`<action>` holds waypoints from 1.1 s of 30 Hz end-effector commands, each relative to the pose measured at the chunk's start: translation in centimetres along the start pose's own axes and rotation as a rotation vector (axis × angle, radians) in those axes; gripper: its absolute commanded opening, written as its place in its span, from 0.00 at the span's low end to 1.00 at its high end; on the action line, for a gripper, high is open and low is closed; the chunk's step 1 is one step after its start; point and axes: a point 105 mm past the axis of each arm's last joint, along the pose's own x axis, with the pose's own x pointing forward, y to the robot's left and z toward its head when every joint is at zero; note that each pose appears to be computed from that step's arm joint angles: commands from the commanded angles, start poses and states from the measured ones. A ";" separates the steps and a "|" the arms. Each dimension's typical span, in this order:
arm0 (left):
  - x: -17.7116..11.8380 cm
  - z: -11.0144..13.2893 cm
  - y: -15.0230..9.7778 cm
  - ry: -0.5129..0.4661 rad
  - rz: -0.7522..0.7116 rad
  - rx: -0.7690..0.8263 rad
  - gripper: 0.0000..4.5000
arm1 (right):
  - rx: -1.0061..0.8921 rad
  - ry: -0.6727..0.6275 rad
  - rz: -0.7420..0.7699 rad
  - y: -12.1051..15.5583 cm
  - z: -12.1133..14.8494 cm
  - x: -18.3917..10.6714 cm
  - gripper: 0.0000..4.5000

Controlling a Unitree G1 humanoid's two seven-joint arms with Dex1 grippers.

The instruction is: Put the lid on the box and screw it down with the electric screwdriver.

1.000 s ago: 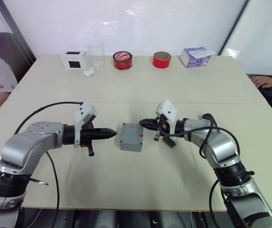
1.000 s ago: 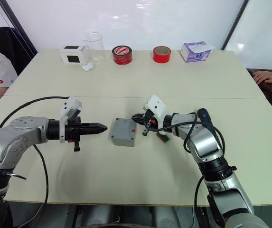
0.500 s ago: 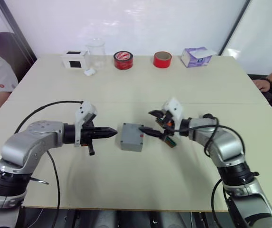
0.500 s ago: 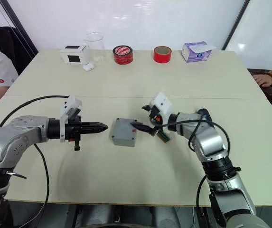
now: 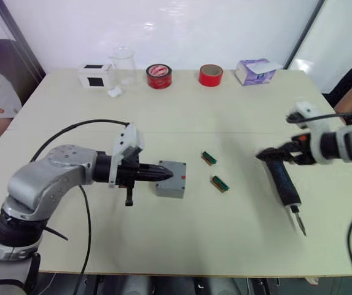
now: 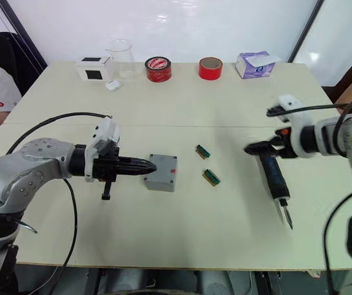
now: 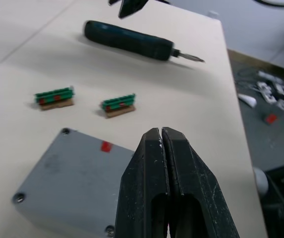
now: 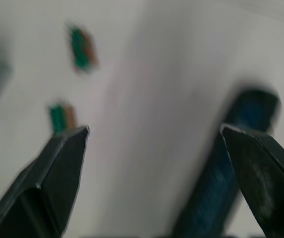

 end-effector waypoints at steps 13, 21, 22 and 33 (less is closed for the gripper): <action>0.5 -0.2 -1.9 0.015 -0.033 0.078 0.00 | 0.151 0.285 -0.055 -3.5 -5.1 1.1 0.99; 0.7 -0.6 -2.1 -0.002 0.007 0.043 0.00 | 0.151 0.353 -0.024 -3.9 -6.6 2.8 0.99; 0.7 -0.6 -2.0 -0.002 0.012 0.040 0.00 | 0.146 0.361 -0.023 -3.9 -6.7 3.1 0.99; -0.4 -1.3 -0.9 0.014 0.085 0.016 0.00 | 0.105 0.414 -0.009 -3.9 -7.5 4.7 0.40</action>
